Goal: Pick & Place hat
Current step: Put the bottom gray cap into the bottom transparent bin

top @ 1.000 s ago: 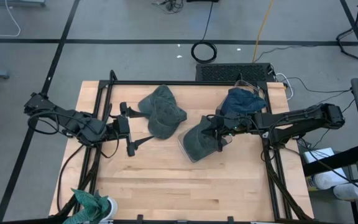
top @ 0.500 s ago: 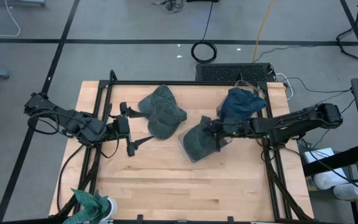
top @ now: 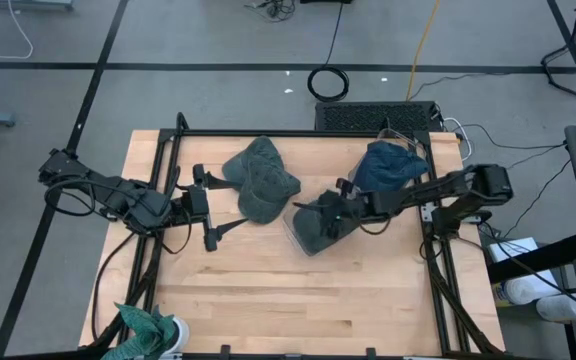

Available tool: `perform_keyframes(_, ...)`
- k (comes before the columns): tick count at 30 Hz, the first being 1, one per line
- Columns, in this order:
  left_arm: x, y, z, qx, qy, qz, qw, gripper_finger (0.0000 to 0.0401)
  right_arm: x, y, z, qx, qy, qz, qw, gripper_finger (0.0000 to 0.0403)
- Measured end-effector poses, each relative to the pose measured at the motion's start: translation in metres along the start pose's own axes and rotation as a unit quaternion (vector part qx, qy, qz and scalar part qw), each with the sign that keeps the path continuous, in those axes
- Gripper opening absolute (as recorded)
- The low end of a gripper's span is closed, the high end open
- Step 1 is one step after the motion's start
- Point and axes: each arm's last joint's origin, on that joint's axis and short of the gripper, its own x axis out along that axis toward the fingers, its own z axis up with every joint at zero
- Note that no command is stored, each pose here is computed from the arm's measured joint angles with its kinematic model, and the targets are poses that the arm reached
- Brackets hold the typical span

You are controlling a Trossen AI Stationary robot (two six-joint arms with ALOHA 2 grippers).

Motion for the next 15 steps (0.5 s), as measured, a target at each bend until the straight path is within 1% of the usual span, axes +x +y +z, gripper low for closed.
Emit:
perform_keyframes(4,0.0,0.0,0.0,0.0,0.0,0.0,1.0,0.0379,0.012,0.0,-0.003,0.007,0.034,0.047,0.998,0.0)
perform_keyframes(6,0.0,0.0,0.0,0.0,0.0,0.0,1.0,0.0379,0.015,-0.001,-0.005,0.009,0.048,0.062,0.997,0.0)
perform_keyframes(8,0.0,0.0,0.0,0.0,0.0,0.0,1.0,0.0379,0.018,-0.002,-0.006,0.01,0.056,0.06,0.997,0.0)
perform_keyframes(11,0.0,0.0,0.0,0.0,0.0,0.0,1.0,0.0379,0.016,-0.004,-0.005,0.016,0.048,0.045,0.998,0.0)
perform_keyframes(15,0.0,0.0,0.0,0.0,0.0,0.0,1.0,0.0379,0.0,-0.008,-0.001,0.031,0.024,0.043,0.998,0.0)
